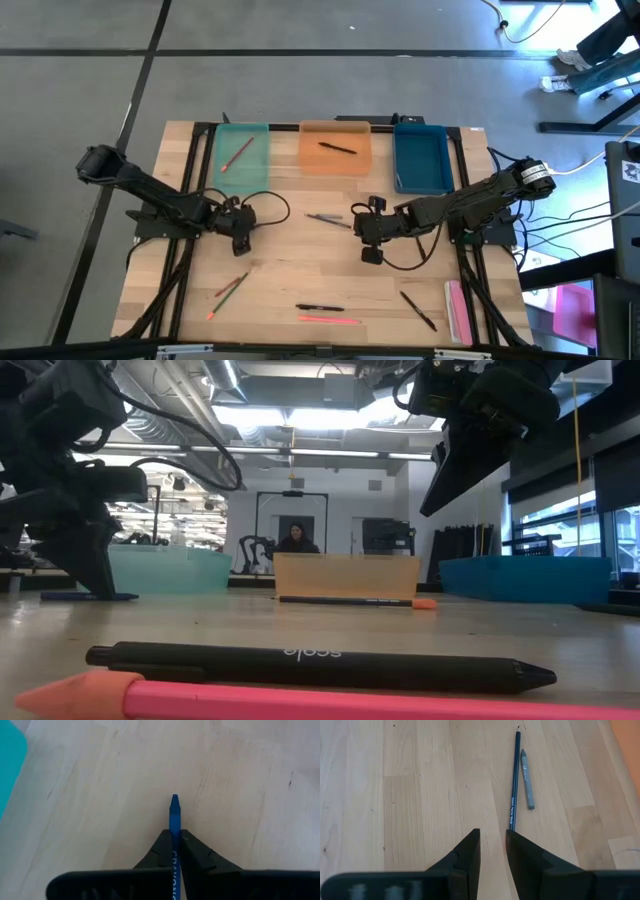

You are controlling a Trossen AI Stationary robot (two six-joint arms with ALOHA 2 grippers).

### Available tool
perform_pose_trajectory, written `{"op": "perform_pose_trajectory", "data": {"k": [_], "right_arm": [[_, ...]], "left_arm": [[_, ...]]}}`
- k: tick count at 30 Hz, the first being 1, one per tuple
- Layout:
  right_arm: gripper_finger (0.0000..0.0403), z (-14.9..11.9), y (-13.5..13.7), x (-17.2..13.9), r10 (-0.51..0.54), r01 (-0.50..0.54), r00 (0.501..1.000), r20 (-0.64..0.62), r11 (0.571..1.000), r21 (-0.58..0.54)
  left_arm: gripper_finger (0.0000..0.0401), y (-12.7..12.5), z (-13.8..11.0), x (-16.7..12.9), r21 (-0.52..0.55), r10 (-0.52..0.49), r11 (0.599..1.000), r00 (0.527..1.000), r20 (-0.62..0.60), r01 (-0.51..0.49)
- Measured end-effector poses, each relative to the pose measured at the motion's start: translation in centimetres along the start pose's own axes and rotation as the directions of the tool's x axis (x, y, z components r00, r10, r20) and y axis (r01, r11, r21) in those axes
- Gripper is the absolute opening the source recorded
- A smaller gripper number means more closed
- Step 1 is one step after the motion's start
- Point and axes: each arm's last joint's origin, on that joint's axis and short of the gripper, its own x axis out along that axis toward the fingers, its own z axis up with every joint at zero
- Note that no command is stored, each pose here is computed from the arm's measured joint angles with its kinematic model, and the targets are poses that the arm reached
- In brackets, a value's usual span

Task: Sort crayons/erasers/pens/pencils in bins
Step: Put the blue crayon into the blue bin

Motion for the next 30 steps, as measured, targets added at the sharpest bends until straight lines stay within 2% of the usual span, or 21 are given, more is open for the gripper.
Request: {"op": "perform_pose_trajectory", "data": {"k": [8,14,25,30], "right_arm": [[0.0097,0.1,0.0,0.0,0.003,-0.003,1.0,0.01,1.0,-0.001],[0.0097,0.8,0.2,0.0,0.025,-0.026,0.996,0.082,1.0,0.01],[0.0097,2.5,0.7,0.0,0.068,-0.036,0.965,0.252,0.991,-0.127],[0.0097,3.3,0.7,1.8,0.034,0.026,0.948,0.315,0.983,-0.183]], "left_arm": [[0.0,-0.9,1.6,-0.8,0.04,-0.051,0.998,0.998,0.04,0.049],[0.0,-1.7,3.4,-1.8,0.084,-0.076,0.994,0.99,0.115,0.066],[0.0,-2.1,5.5,-2.6,0.132,-0.1,0.989,0.967,0.234,0.07],[0.0,-2.1,5.7,-2.6,0.124,-0.104,0.989,0.961,0.255,0.074]]}}
